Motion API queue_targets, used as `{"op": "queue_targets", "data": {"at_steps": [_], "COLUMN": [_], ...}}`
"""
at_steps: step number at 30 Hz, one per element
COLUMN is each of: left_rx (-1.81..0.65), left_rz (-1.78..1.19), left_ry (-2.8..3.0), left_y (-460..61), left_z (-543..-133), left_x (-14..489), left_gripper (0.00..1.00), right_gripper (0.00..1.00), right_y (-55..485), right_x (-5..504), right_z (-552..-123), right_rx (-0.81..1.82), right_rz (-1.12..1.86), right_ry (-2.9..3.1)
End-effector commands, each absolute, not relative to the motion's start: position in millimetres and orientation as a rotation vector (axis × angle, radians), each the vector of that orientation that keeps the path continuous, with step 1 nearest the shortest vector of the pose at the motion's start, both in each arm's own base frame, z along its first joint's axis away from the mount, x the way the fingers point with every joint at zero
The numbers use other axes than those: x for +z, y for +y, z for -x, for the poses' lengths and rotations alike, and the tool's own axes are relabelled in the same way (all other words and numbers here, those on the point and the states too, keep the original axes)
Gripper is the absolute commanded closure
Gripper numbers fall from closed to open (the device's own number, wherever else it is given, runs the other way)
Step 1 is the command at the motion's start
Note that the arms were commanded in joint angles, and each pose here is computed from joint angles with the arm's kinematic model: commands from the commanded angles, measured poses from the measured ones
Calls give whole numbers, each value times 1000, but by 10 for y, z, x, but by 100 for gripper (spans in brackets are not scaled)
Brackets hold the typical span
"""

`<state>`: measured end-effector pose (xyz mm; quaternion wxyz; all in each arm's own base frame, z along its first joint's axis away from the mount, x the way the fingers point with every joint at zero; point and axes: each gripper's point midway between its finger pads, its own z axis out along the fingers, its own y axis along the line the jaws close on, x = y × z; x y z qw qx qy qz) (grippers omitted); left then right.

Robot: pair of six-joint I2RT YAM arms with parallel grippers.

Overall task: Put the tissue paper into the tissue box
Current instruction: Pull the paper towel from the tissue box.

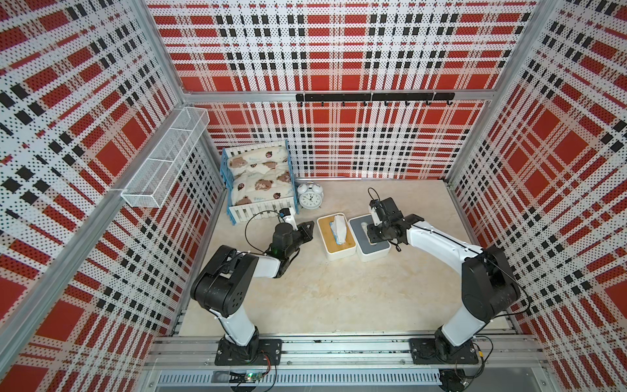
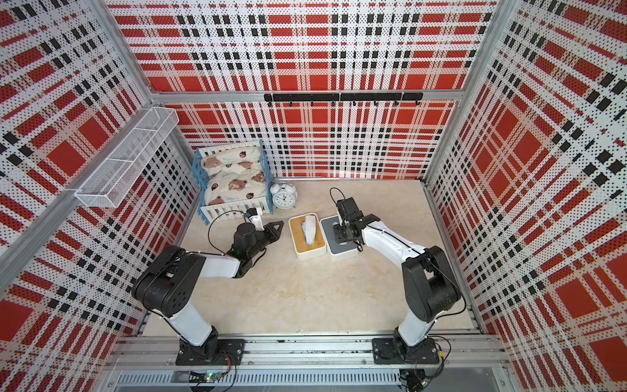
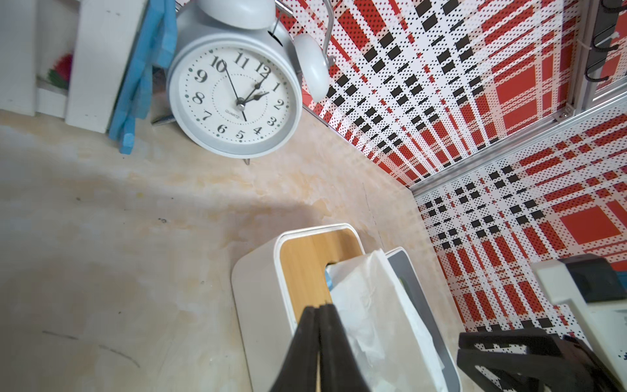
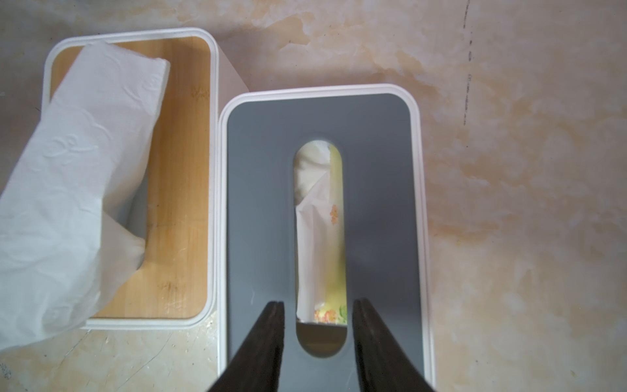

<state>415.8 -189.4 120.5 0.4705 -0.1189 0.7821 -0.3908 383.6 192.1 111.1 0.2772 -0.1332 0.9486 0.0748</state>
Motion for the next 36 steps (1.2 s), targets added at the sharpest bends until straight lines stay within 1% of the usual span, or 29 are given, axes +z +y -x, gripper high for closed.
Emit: {"op": "queue_targets", "data": {"at_steps": [1,8,16,18,22,25,30,36], "left_rx": [-991,-997,-1001,-1002,-1004,-1004,-1007,-1010], "left_rz": [277,276,272,272,271,272,270,265], "left_ry": [1894,1896,1893,1893,1894,1896,1895,1895], "left_y": [-1935,-1946,-1945,-1947,-1949,-1950,-1957,-1966], "left_z": [-4179,-4184,-4178,-4179,-4178,-4176,-4178,-4173], "left_x": [1243,1236,1246,1248,1245,1234,1245,1250], "left_gripper": [91,91,91,91,91,91,91,91], "right_gripper": [61,61,64,66,73,80,100,100], "right_y": [2068,2081,2097,2075,2084,2092,2085,2046], "right_x": [1137,1025,841,830,802,781,833,985], "right_z": [-3909,-3976,-3949,-3956,-3957,-3962,-3979,-3996], "right_rx": [246,214,209,193,197,202,199,197], "right_rz": [425,444,468,459,456,456,443,402], "right_ry": [2534,2557,2601,2600,2601,2603,2581,2525]}}
